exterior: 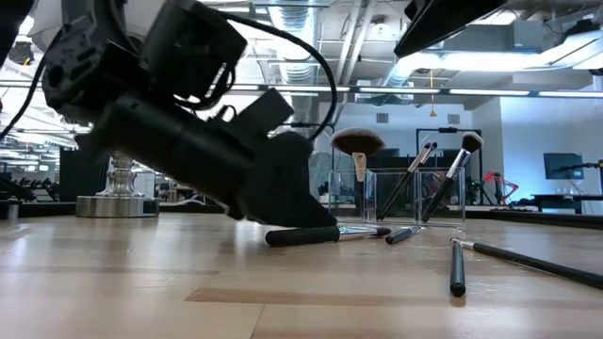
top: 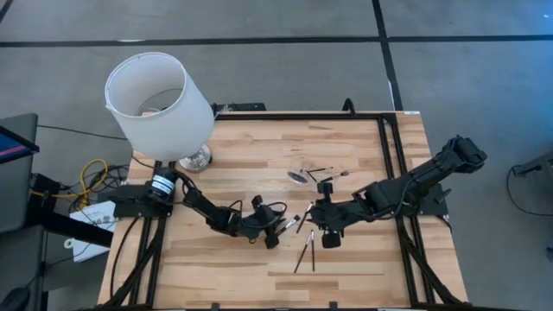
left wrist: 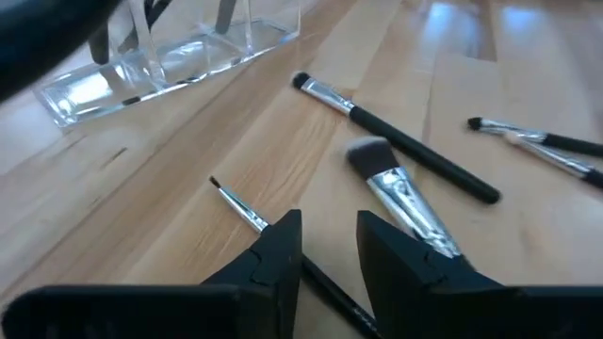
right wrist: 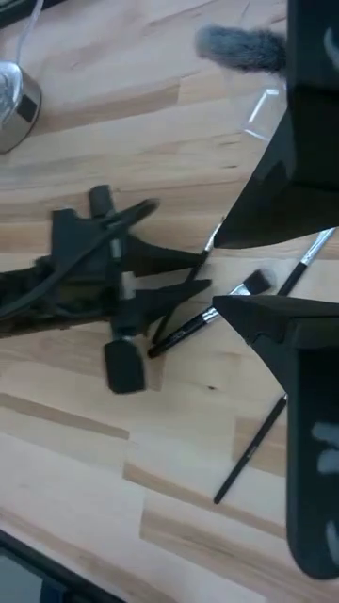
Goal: Put items in baskets/containers
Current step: Put the black liner brush into the transparent organizer
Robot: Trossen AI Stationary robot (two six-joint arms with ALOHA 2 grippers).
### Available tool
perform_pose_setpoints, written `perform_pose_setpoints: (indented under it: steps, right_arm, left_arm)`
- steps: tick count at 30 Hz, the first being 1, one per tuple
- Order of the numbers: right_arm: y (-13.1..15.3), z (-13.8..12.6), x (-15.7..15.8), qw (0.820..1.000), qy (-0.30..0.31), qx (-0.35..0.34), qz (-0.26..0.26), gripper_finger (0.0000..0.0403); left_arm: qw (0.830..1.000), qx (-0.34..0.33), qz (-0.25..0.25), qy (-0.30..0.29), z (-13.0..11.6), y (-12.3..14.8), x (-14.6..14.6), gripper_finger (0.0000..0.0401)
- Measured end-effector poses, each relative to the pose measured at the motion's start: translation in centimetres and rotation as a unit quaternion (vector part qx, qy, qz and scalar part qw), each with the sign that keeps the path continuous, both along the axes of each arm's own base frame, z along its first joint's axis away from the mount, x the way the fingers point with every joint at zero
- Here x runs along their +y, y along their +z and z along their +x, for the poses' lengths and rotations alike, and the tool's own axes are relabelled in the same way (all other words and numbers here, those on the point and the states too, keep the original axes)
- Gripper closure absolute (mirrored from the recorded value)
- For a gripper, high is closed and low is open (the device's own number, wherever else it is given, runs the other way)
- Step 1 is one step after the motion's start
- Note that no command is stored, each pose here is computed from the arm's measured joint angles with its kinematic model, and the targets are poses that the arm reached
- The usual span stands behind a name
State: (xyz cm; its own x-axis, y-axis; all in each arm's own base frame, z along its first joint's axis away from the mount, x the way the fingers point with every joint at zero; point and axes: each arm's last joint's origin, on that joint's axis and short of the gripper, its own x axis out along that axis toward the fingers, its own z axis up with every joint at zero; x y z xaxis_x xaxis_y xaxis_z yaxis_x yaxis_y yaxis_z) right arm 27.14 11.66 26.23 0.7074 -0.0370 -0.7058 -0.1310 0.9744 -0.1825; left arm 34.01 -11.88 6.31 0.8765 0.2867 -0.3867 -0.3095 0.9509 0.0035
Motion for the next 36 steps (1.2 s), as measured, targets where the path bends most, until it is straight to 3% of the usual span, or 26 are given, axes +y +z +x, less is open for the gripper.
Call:
perform_pose_setpoints:
  steps: [7,16,21,25,28,36]
  right_arm:
    - [0.0,-0.1,0.2,1.0,0.005,0.0,0.0,0.0321]
    - [0.0,-0.2,0.5,1.0,0.011,0.0,0.0,0.0321]
    - [0.0,-0.2,0.5,1.0,0.011,0.002,-0.001,0.0321]
    - [0.0,-0.2,0.5,1.0,0.011,0.0,0.0,0.0321]
    - [0.0,-0.2,0.6,1.0,0.011,-0.002,0.001,0.0321]
    - [0.2,0.0,0.6,1.0,0.011,-0.014,0.006,0.0321]
  left_arm:
    - [0.999,0.004,0.022,0.023,0.0,-0.7,0.2,0.0299]
    - [0.999,0.02,0.037,-0.018,-0.8,-0.2,-1.1,0.03]
    - [0.998,0.009,0.034,-0.043,-2.7,2.0,-1.6,0.03]
    - [0.999,-0.012,0.034,-0.025,-4.3,3.9,-1.2,0.03]
    - [1.0,-0.023,0.005,-0.012,-4.7,4.2,-0.9,0.03]
    - [0.999,0.01,-0.029,0.011,-4.2,0.2,-1.3,0.03]
